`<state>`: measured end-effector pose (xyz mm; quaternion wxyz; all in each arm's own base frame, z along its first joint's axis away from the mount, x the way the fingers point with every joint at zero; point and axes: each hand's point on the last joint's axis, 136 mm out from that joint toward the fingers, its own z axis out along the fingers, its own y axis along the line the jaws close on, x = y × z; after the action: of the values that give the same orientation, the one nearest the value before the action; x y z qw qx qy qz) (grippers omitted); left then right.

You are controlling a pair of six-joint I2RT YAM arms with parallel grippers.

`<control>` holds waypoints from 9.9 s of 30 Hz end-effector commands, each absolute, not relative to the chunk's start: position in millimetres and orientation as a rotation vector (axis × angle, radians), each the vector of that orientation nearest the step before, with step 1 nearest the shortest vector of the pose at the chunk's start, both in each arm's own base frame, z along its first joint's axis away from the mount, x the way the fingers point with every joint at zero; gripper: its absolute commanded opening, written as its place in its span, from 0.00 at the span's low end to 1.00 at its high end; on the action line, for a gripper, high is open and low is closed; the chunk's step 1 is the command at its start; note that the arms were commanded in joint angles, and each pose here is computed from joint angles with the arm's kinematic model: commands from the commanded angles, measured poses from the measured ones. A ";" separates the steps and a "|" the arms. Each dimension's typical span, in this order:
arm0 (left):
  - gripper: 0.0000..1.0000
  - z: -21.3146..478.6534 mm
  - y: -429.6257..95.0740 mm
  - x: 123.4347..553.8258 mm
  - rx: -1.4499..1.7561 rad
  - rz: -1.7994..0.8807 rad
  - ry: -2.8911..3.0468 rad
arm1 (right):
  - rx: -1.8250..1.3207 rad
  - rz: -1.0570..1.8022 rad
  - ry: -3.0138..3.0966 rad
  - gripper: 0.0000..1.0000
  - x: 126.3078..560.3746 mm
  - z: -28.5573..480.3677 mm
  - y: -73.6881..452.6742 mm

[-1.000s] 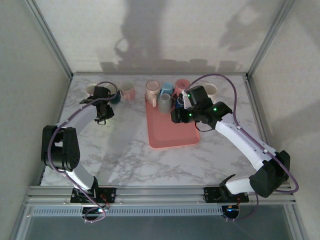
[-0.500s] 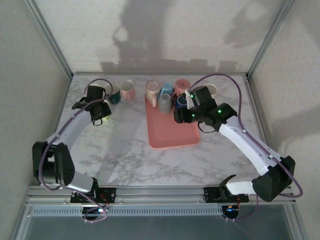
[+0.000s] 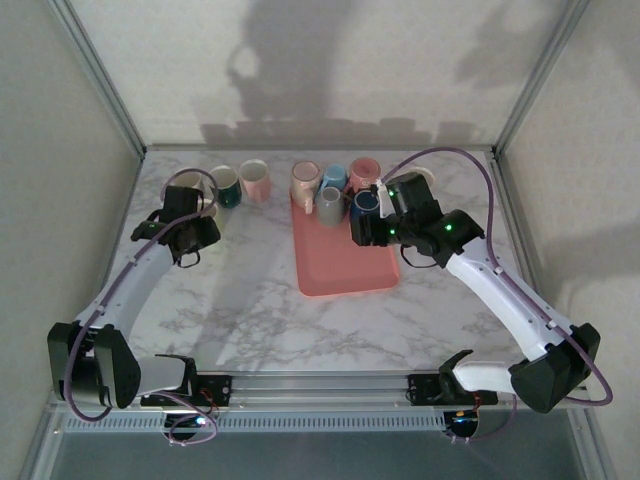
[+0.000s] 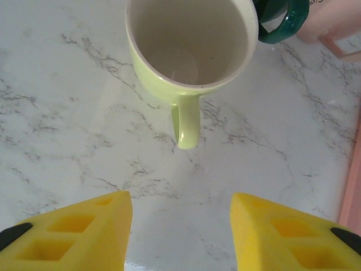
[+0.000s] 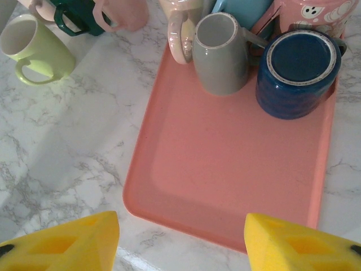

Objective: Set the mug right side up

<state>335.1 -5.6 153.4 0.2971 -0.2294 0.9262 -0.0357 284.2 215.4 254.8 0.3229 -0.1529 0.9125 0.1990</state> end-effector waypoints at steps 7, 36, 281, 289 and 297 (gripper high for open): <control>0.50 153.4 -10.9 329.0 -0.596 -0.144 2.467 | -0.373 0.542 2.437 0.61 283.8 244.3 215.9; 0.50 154.7 -45.7 347.6 -0.494 -0.359 2.438 | -0.329 0.443 2.504 0.59 316.4 223.8 225.6; 0.39 436.8 -223.9 289.8 0.038 -1.720 1.345 | -0.442 1.764 1.351 0.00 244.8 485.1 338.5; 0.00 436.8 -224.9 289.8 0.038 -1.702 1.344 | -0.418 1.749 1.377 0.00 250.1 479.3 339.5; 0.00 442.1 -216.6 288.8 0.021 -1.619 1.320 | -0.376 1.707 1.424 0.24 258.7 470.1 339.1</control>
<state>300.6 -225.0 405.3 0.4408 -0.0218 0.5853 -0.6802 272.3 347.1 423.0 0.3815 -0.1299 0.6240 0.6695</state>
